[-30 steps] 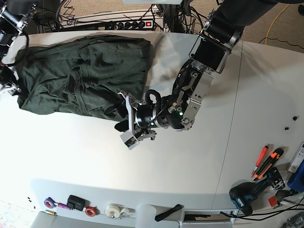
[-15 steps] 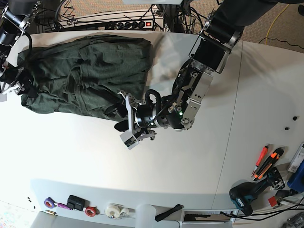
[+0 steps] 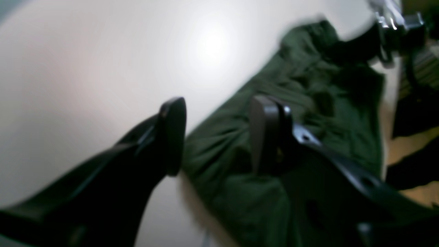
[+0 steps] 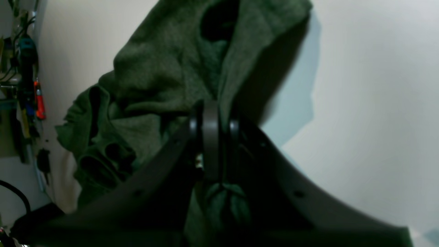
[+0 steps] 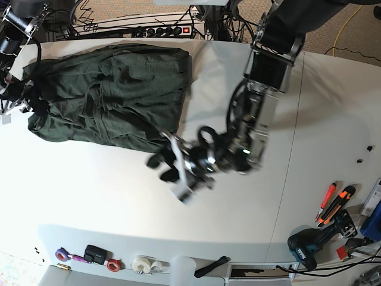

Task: Layout the t-shirt on the table in an organized manner, then fold the t-shirt properly
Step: 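Release the shirt and move the left gripper aside, then tuck and press the shirt edge with the right gripper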

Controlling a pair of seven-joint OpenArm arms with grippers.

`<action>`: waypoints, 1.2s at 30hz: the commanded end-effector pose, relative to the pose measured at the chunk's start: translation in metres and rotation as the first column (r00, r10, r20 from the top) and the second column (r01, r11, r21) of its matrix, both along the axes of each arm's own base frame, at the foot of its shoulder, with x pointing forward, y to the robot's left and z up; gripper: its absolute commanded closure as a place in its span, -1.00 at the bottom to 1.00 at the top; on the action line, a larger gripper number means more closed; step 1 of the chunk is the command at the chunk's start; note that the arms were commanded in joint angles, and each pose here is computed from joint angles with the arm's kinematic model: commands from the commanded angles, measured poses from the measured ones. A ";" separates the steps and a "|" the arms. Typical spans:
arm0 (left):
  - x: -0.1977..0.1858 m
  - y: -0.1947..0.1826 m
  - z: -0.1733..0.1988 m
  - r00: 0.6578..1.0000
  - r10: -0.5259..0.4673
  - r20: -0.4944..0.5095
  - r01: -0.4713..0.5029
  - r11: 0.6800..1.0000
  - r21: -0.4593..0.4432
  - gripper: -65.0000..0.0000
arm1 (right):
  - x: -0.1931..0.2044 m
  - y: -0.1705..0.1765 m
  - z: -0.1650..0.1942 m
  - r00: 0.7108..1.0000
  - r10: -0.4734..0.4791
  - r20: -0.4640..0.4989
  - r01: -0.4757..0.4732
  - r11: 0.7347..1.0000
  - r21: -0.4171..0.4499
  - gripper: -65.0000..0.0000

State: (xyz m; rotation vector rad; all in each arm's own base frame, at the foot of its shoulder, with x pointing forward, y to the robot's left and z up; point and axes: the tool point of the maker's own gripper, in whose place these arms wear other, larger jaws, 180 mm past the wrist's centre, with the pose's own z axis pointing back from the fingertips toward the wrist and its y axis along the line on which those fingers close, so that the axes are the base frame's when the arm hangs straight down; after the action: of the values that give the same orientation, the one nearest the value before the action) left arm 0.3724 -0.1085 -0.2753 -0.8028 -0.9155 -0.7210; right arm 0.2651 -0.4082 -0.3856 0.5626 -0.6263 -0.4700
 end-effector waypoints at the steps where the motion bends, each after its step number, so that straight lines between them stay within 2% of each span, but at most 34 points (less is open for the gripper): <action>1: 0.007 0.003 0.024 0.999 -0.003 0.042 0.005 0.999 -0.051 0.19 | 0.010 -0.011 0.023 0.999 0.003 0.049 -0.002 1.000 -0.026 1.00; 5: 0.010 0.045 0.023 0.999 0.035 -0.040 -0.039 0.993 -0.110 0.38 | 0.022 0.003 0.050 0.990 0.083 0.117 -0.081 0.996 -0.020 1.00; 11: -0.009 0.099 -0.018 0.983 0.109 -0.147 -0.126 0.986 -0.110 0.38 | 0.035 0.031 0.091 0.947 0.188 0.261 -0.180 0.982 -0.055 1.00; 16: -0.040 0.119 -0.049 0.969 0.104 -0.225 -0.130 0.986 -0.108 0.38 | 0.025 0.090 0.088 0.899 0.293 0.326 -0.288 0.955 -0.065 1.00; 19: -0.056 0.119 -0.059 0.961 0.087 -0.261 -0.125 0.983 -0.131 0.38 | 0.011 0.137 0.087 0.860 0.355 0.366 -0.354 0.932 -0.073 1.00; 22: -0.069 0.117 -0.067 0.952 0.080 -0.295 -0.126 0.982 -0.140 0.38 | 0.000 0.180 0.098 0.809 0.406 0.426 -0.404 0.909 -0.099 1.00; 25: -0.076 0.116 -0.071 0.946 0.076 -0.316 -0.129 0.980 -0.153 0.38 | -0.005 0.213 0.118 0.752 0.441 0.490 -0.431 0.891 -0.141 1.00; 27: -0.079 0.115 -0.073 0.943 0.073 -0.325 -0.130 0.979 -0.156 0.38 | -0.005 0.227 0.127 0.726 0.460 0.511 -0.434 0.883 -0.179 1.00; 30: -0.083 0.114 -0.074 0.939 0.065 -0.337 -0.126 0.979 -0.161 0.38 | -0.006 0.240 0.130 0.717 0.480 0.506 -0.424 0.876 -0.230 1.00; 36: -0.083 0.114 -0.074 0.939 0.063 -0.339 -0.125 0.979 -0.164 0.38 | 0.002 0.244 0.128 0.735 0.436 0.519 -0.359 0.900 -0.248 1.00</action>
State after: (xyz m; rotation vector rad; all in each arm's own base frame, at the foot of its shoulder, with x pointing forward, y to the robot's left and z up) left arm 0.2798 0.0071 -0.3657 -0.9768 -0.6562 -0.3950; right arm 0.2616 -0.1645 -0.2742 0.6820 -1.0057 0.1556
